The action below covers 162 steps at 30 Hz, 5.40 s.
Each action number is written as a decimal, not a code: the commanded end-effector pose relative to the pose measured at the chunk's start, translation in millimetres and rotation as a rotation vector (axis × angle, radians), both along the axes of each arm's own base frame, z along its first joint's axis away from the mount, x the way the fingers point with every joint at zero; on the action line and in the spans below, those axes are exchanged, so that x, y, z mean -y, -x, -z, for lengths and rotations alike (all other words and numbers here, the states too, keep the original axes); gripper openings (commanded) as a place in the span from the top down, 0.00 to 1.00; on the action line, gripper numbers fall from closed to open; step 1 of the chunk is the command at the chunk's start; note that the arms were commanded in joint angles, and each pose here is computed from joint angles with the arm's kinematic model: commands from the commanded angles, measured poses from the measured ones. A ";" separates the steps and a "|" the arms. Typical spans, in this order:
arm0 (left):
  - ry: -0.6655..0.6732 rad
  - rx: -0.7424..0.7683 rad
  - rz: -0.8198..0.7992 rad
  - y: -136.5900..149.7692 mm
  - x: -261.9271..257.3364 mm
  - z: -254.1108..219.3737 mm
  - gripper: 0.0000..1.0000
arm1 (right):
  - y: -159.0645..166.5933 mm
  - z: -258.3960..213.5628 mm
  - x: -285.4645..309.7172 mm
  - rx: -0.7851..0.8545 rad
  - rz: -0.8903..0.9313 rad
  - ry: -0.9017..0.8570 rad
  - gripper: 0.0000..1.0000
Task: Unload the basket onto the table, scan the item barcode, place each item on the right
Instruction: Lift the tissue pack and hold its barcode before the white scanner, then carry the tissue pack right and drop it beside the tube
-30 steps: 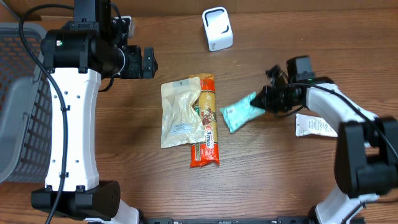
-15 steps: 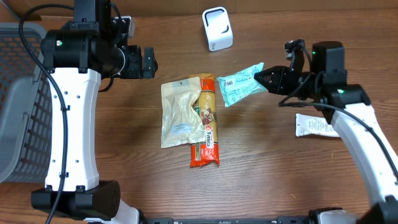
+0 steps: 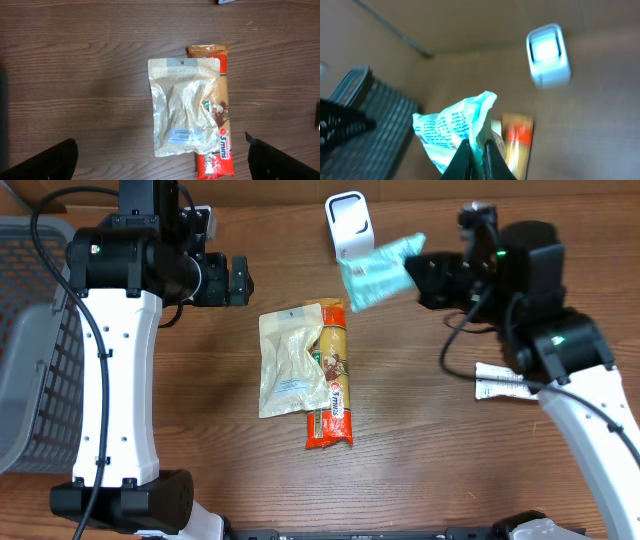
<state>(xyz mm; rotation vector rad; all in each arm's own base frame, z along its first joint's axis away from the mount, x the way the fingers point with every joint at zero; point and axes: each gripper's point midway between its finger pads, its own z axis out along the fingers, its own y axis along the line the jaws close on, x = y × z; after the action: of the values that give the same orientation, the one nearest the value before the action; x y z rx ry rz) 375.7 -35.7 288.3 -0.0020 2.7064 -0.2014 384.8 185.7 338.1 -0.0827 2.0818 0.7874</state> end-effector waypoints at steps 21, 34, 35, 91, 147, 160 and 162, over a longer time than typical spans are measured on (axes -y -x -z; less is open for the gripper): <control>-0.012 0.004 0.021 -0.9 0.2 0.1 0.00 | -165.1 49.1 -53.2 0.787 0.267 1.007 0.96; -0.012 0.004 0.021 -0.9 0.2 0.1 0.00 | -198.7 100.2 -57.0 0.902 0.320 1.169 0.96; -0.012 0.004 0.021 -0.9 0.2 0.1 0.00 | -203.1 102.6 -55.3 0.898 0.323 1.174 0.96; -0.012 0.004 0.021 -0.9 0.2 0.2 0.00 | -94.0 -12.6 -94.3 0.556 0.141 0.732 0.96; -0.012 0.004 0.021 -0.9 0.2 0.1 0.00 | -36.7 191.3 202.3 -0.752 0.127 -0.170 0.16; -0.012 0.004 0.021 -0.9 0.2 0.1 0.01 | -30.9 201.3 19.5 -0.673 -0.241 0.040 0.12; -0.012 0.004 0.021 -0.9 0.2 0.2 0.00 | -28.2 208.7 -9.6 -0.656 -0.255 0.093 0.12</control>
<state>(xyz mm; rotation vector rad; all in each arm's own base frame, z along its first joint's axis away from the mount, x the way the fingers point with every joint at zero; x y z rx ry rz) 375.7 -35.7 288.3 -0.0020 2.7064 -0.2014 422.2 164.7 140.8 -0.1127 2.7291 1.0051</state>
